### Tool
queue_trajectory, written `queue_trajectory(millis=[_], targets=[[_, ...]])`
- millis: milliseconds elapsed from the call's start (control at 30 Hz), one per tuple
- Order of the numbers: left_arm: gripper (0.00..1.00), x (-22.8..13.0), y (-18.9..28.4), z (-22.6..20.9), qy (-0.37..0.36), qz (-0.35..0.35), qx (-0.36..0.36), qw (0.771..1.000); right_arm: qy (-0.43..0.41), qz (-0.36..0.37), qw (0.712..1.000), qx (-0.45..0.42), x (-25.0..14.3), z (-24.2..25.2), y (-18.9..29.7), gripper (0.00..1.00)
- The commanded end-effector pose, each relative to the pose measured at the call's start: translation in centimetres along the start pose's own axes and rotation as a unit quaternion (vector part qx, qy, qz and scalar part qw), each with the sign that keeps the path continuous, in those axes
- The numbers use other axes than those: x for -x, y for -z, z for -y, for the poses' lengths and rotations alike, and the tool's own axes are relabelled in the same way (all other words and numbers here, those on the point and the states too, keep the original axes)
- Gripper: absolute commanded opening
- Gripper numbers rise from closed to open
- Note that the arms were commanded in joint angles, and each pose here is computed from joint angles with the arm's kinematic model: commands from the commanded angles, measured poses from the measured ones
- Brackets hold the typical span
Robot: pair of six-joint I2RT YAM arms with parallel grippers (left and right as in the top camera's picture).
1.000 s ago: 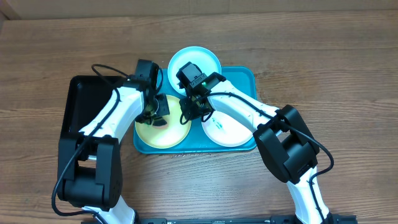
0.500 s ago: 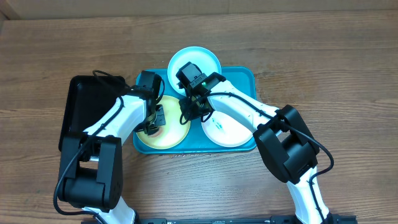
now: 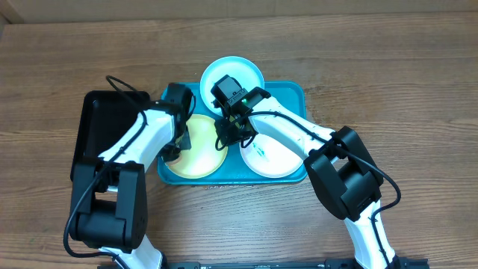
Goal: Clean dirty plates on tray and stack at the side
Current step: 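Scrub the yellow plate with the sponge in the left gripper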
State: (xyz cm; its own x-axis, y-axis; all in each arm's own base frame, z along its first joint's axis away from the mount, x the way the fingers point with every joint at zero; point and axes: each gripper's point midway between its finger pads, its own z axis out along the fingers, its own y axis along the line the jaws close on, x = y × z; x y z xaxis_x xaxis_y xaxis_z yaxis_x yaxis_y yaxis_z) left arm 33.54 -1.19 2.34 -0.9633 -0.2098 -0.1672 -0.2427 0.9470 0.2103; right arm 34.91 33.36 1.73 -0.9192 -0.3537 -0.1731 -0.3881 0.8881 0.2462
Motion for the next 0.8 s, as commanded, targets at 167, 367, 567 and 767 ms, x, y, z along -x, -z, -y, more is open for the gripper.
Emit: queue_trajectory(millis=[167, 367, 567, 767], targets=[[0.04, -0.4, 2.0, 8.6, -0.029, -0.038, -0.234, 0.971, -0.002, 0.014, 1.000, -0.013, 1.0, 0.7, 0.2, 0.17], [0.04, -3.2, -0.2, 8.0, -0.034, -0.072, -0.215, 0.973, -0.002, 0.012, 1.000, -0.013, 0.9, 0.7, 0.2, 0.17], [0.04, -3.0, -2.2, 2.3, -0.032, -0.049, -0.050, 0.997, -0.003, 0.008, 1.000, -0.015, 0.7, 0.8, 0.2, 0.17], [0.04, -0.5, 0.1, -2.7, 0.009, -0.005, 0.091, 0.996, -0.003, 0.007, 1.000, -0.015, 0.6, 0.8, 0.2, 0.17]])
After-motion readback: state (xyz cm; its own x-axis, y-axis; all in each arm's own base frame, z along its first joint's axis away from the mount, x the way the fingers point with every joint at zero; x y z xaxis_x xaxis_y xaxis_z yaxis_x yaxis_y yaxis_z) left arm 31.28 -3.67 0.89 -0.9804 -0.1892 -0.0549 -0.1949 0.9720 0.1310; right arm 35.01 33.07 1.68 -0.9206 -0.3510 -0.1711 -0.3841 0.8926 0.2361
